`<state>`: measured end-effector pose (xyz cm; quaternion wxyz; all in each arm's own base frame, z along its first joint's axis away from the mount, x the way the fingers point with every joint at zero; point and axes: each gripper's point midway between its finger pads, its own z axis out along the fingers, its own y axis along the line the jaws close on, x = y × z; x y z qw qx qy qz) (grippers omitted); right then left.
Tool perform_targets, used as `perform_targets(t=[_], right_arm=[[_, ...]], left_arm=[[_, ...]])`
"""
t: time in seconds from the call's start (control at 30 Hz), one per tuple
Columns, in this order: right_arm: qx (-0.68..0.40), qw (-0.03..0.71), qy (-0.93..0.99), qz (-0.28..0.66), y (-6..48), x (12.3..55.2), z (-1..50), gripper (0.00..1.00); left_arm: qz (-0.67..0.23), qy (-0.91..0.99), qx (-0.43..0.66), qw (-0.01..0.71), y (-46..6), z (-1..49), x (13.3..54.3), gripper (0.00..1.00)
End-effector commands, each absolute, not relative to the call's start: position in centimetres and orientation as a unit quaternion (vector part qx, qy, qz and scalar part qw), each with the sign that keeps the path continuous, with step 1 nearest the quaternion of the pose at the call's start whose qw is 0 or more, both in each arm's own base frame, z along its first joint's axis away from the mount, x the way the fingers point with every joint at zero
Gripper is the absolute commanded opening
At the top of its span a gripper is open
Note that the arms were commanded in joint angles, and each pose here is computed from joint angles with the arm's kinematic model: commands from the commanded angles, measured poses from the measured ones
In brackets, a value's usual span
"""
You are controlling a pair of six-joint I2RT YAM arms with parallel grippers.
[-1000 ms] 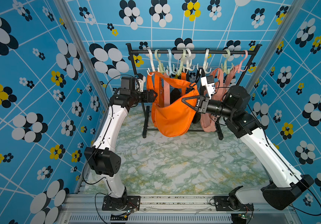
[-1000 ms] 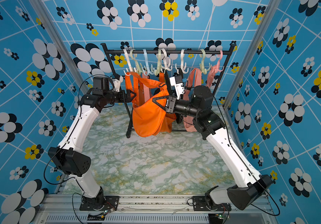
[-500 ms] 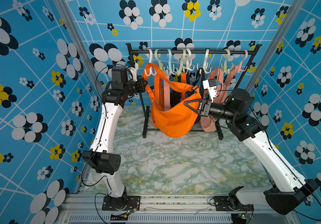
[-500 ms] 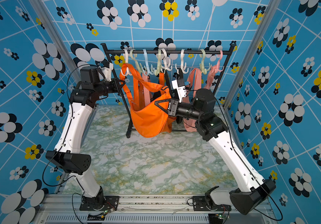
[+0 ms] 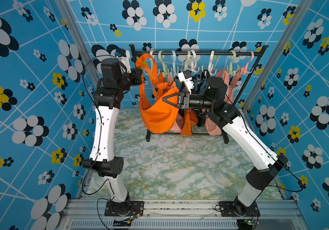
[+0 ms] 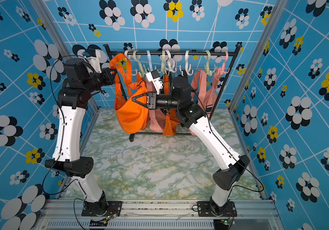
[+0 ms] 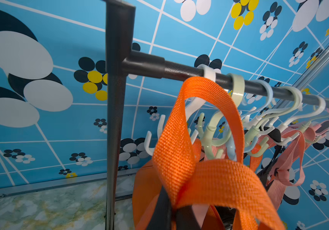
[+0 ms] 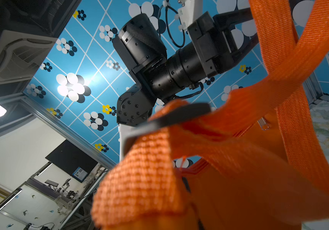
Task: Take the bag off the hook
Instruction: Pick up the bag from the hook, then place the bag at the center of the board.
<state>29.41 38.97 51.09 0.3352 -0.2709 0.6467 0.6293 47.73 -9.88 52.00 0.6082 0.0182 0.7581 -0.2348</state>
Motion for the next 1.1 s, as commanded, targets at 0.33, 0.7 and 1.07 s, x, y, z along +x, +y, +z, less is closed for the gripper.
perform_targets(t=[0.33,0.7,1.07], right_arm=[[-0.29,0.192,0.808,0.476,44.0,25.4,29.2,0.0],[-0.269,0.073,0.818,0.503,49.9,24.8,18.2,0.11],[-0.227,0.039,0.876,0.423,46.1,25.8,11.1,0.51]], left_arm=[[0.025,0.773,-0.135,0.619,2.0,44.1,37.3,0.01],[0.112,0.794,-0.309,0.512,10.9,33.2,31.8,0.0],[0.033,0.815,-0.318,0.483,9.8,26.8,34.9,0.0]])
